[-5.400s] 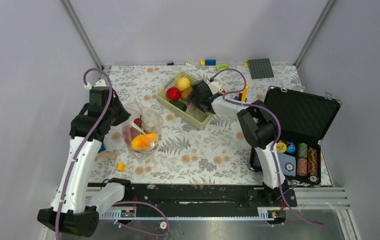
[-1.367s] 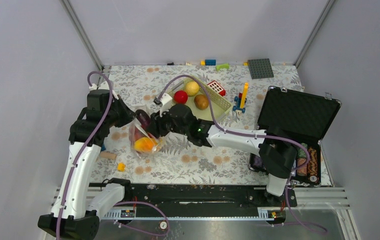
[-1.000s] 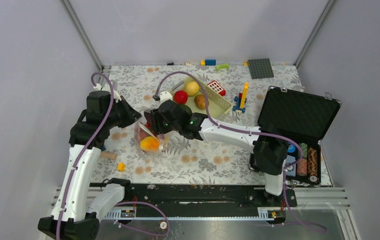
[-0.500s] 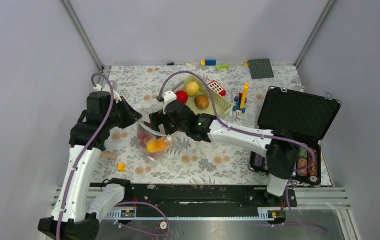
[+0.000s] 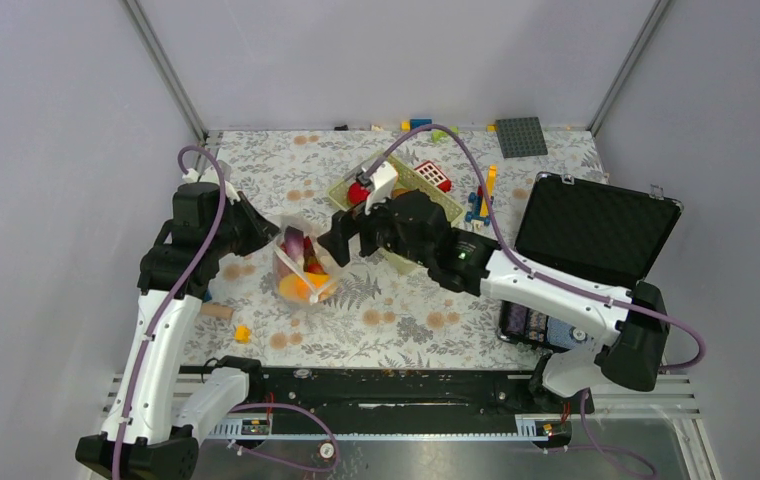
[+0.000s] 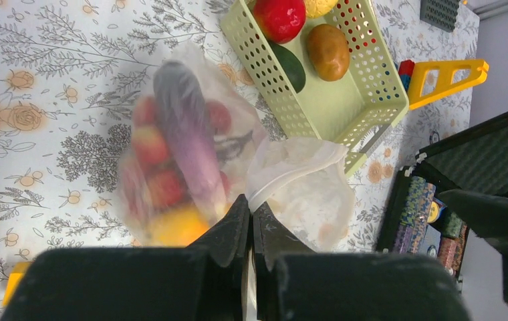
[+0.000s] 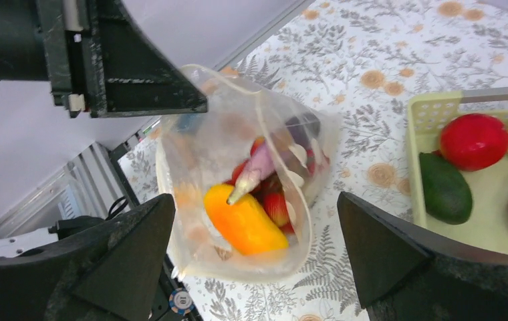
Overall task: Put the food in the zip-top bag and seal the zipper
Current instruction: Place the fake vegetable in the zipper food storage bag, then pick up the fake vegetable from the bin.
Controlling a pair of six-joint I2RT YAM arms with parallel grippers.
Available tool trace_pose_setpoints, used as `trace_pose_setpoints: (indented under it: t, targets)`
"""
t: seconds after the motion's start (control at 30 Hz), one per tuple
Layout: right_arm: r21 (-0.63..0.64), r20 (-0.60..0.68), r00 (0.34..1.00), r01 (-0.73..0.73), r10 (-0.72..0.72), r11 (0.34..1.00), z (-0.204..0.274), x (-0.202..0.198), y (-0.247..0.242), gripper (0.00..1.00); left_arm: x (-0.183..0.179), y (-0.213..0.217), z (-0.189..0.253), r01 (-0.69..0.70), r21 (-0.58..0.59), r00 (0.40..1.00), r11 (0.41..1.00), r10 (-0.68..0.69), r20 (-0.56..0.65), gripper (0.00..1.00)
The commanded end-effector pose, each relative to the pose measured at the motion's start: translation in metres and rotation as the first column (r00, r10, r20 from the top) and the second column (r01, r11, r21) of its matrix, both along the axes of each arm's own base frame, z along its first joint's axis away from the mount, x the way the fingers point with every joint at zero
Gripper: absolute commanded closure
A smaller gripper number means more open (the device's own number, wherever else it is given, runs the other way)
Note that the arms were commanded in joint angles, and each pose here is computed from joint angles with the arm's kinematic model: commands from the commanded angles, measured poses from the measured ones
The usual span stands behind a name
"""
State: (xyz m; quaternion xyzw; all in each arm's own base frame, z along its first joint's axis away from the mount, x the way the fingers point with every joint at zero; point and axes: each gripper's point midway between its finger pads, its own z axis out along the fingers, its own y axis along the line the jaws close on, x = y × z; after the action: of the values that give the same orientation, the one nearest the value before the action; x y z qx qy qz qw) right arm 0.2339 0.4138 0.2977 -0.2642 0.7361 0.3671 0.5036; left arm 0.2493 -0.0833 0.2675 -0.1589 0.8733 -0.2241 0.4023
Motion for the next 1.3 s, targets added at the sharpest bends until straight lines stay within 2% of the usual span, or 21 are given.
trace_pose_setpoints:
  t: [0.0,0.1,0.17,0.27,0.43,0.53,0.6,0.7,0.77,0.93,1.1,1.27]
  targets:
    - [0.072,0.020,0.999,0.046,-0.048,0.996,0.020,0.021,-0.021,0.00,0.014,0.006,0.021,-0.032,0.008,0.995,0.999,0.031,0.099,1.00]
    - [0.059,-0.024,0.991,0.132,-0.131,0.989,0.008,0.052,-0.041,0.00,0.014,0.007,0.020,-0.037,0.011,0.995,0.999,0.035,0.097,1.00]
    - [-0.006,-0.075,0.969,0.235,-0.234,0.972,-0.013,0.081,-0.060,0.00,0.014,0.007,0.021,-0.038,0.011,0.994,0.999,0.037,0.099,1.00]
    - [-0.133,-0.152,0.912,0.363,-0.381,0.922,-0.056,0.121,-0.087,0.00,0.015,0.006,0.019,-0.034,0.010,0.995,0.999,0.033,0.093,1.00]
    - [-0.200,-0.333,0.787,0.479,-0.519,0.855,-0.114,0.178,-0.112,0.00,0.016,0.008,0.017,-0.045,0.018,0.995,0.999,0.044,0.090,1.00]
    - [-0.252,-0.315,0.757,0.515,-0.573,0.819,-0.136,0.206,-0.117,0.00,0.016,0.009,0.015,-0.048,0.024,0.995,0.999,0.046,0.084,1.00]
    - [-0.325,-0.269,0.725,0.552,-0.635,0.768,-0.160,0.223,-0.124,0.00,0.017,0.012,0.016,-0.061,0.029,0.995,0.998,0.058,0.086,1.00]
    - [-0.423,-0.219,0.659,0.601,-0.720,0.679,-0.186,0.236,-0.140,0.00,0.017,0.013,0.014,-0.067,0.036,0.995,0.997,0.064,0.079,1.00]
    - [-0.454,-0.213,0.636,0.608,-0.742,0.651,-0.198,0.239,-0.142,0.00,0.018,0.014,0.013,-0.071,0.040,0.995,0.997,0.068,0.076,1.00]
    - [-0.468,-0.258,0.606,0.602,-0.752,0.646,-0.217,0.247,-0.132,0.00,0.020,0.015,0.010,-0.071,0.043,0.996,0.997,0.068,0.063,1.00]
    - [-0.473,-0.344,0.593,0.560,-0.728,0.680,-0.234,0.251,-0.114,0.00,0.021,0.017,0.008,-0.080,0.049,0.995,0.996,0.078,0.056,1.00]
    - [-0.537,-0.331,0.527,0.576,-0.783,0.616,-0.241,0.253,-0.124,0.00,0.022,0.018,0.007,-0.080,0.053,0.996,0.995,0.078,0.051,1.00]
